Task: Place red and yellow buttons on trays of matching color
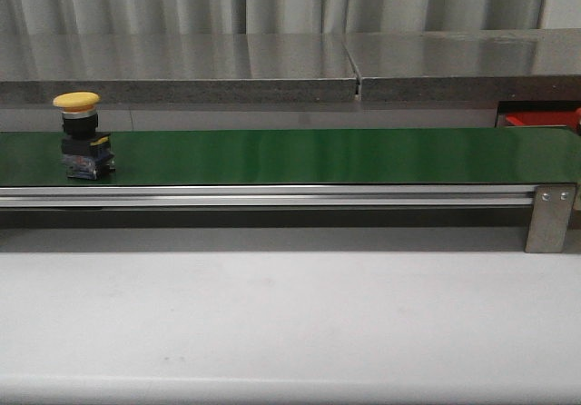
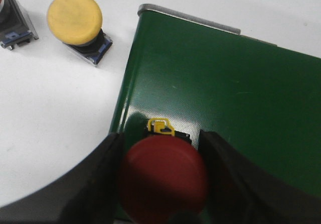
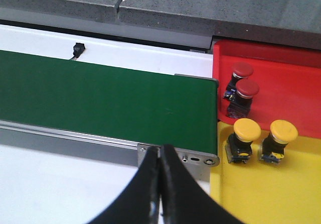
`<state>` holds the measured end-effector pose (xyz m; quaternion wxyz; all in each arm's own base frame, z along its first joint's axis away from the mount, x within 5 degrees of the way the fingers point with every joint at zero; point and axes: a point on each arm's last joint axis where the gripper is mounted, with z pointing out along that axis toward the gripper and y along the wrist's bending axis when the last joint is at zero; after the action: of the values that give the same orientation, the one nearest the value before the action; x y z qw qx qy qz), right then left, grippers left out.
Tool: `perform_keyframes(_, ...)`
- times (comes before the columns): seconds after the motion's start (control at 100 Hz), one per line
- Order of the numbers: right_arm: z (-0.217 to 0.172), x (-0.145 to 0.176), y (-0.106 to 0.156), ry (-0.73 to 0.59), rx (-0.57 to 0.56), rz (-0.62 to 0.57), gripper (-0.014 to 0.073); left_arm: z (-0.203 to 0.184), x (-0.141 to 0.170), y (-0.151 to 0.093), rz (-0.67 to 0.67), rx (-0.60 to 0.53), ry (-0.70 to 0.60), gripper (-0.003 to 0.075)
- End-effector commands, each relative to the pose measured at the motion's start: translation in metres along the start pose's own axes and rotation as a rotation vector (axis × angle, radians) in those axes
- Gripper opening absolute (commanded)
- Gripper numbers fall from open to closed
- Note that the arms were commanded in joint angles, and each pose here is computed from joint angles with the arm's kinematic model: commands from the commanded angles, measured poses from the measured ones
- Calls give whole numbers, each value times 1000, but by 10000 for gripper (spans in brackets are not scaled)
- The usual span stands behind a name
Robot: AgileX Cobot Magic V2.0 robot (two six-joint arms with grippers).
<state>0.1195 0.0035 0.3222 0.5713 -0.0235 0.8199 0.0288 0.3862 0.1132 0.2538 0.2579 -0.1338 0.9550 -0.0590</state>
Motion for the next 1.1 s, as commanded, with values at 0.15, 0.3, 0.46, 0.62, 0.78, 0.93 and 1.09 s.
perform_keyframes(0.15, -4, -14, -1, -88, 22, -9, -68, -29, -13, -12, 8, 43, -117, 555)
perform_keyframes(0.3, -4, -14, -1, -88, 22, -9, -68, -52, -17, -22, 43, 108, -188, 552)
perform_keyframes(0.46, -4, -14, -1, -88, 22, -9, -68, -83, -16, -39, 130, 124, -256, 398)
perform_keyframes(0.62, -4, -14, -2, -90, 23, -9, -68, -106, -10, -62, 204, 158, -281, 25)
perform_keyframes(0.78, -5, -15, -2, -102, 27, -9, -68, -128, -2, -89, 286, 194, -317, -20)
perform_keyframes(0.93, -5, -15, -2, -103, 28, -9, -68, -147, 10, -113, 349, 231, -362, -20)
perform_keyframes(1.09, -5, -15, -2, -103, 28, -9, -68, -163, 36, -131, 362, 215, -429, -20)
